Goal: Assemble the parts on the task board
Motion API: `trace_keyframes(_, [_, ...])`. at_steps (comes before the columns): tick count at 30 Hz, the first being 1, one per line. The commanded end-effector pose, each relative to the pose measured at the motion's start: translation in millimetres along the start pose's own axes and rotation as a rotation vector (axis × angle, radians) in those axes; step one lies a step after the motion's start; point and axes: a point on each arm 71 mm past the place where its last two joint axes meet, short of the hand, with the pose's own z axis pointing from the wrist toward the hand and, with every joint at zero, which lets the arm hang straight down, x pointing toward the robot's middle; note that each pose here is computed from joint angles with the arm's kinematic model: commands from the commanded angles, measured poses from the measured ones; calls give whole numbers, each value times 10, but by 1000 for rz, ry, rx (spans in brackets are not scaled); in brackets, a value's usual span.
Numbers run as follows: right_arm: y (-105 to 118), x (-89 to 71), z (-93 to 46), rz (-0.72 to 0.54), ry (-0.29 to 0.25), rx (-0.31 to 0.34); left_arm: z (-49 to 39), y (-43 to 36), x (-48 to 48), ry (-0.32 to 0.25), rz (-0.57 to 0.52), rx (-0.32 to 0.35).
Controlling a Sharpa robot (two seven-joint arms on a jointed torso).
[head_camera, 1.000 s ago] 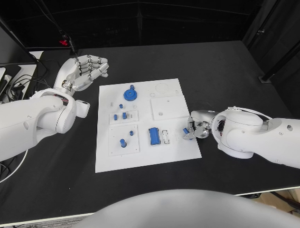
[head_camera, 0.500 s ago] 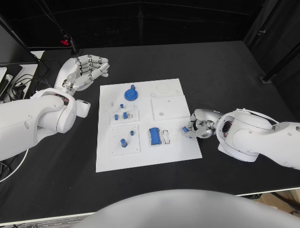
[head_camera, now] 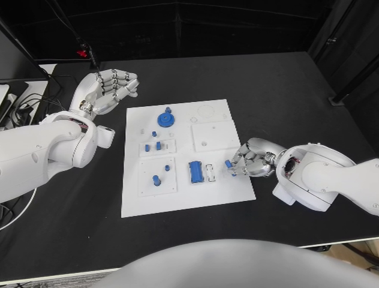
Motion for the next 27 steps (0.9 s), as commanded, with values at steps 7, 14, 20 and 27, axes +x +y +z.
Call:
trace_keyframes(7, [48,45,15,241,69,-34,13,-10,9,5,-8,4])
trace_keyframes(14, [68,91,53,317,129,-33,19,-11,17,7,-9,4])
trace_keyframes(20, [68,156,141,309,196,12,22,-10,19,8,-9,4])
trace_keyframes(27, [62,196,246,252,218,60,20,-11,22,10,-11,4])
